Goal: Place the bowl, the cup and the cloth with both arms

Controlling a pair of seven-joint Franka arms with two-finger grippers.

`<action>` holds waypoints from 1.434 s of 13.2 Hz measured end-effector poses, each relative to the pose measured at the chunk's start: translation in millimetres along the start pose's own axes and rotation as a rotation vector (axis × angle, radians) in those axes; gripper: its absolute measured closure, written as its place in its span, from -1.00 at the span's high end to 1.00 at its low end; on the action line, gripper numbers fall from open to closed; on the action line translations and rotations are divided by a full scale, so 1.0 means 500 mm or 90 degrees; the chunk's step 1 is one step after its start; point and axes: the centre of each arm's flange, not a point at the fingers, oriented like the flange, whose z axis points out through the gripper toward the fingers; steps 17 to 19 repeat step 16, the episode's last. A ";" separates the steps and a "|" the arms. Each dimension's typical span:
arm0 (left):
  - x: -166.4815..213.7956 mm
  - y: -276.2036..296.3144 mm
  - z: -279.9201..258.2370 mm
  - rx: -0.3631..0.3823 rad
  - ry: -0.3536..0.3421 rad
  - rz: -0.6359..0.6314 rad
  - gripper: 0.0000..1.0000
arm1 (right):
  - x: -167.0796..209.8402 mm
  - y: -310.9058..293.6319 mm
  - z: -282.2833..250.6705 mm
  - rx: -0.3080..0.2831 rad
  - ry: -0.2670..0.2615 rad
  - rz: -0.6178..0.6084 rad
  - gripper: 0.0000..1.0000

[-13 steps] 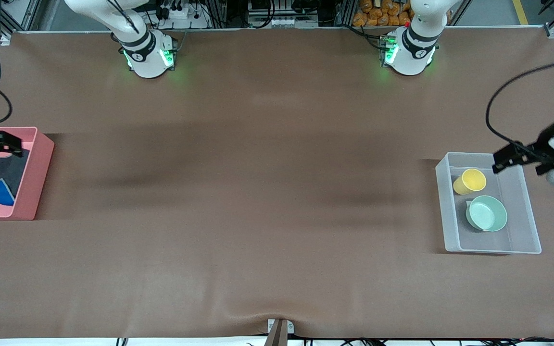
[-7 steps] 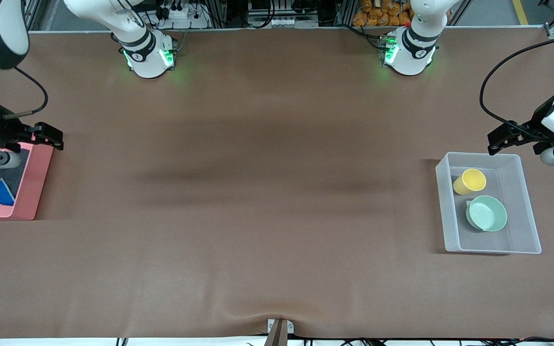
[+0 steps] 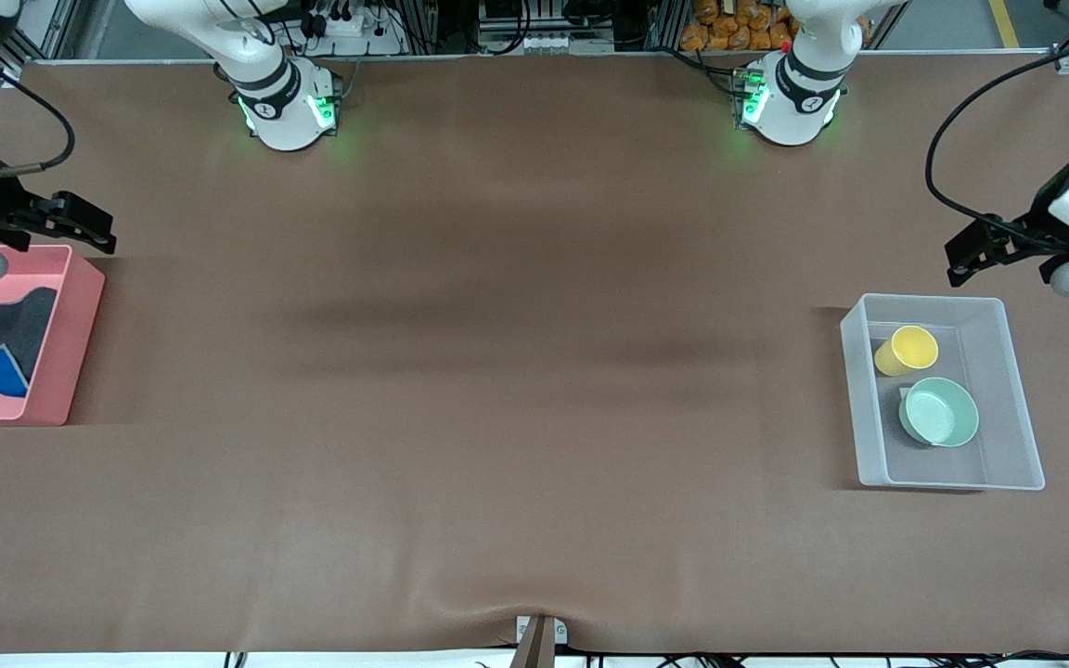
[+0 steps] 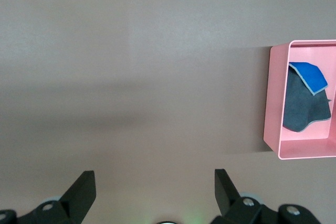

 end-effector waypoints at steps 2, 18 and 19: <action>-0.009 0.005 -0.007 0.006 -0.006 0.000 1.00 | -0.016 0.008 -0.020 0.002 0.008 0.003 1.00; -0.080 -0.020 -0.041 -0.041 -0.044 -0.021 1.00 | -0.052 0.092 -0.048 0.038 0.006 0.034 1.00; -0.080 -0.020 -0.041 -0.041 -0.044 -0.021 1.00 | -0.052 0.092 -0.048 0.038 0.006 0.034 1.00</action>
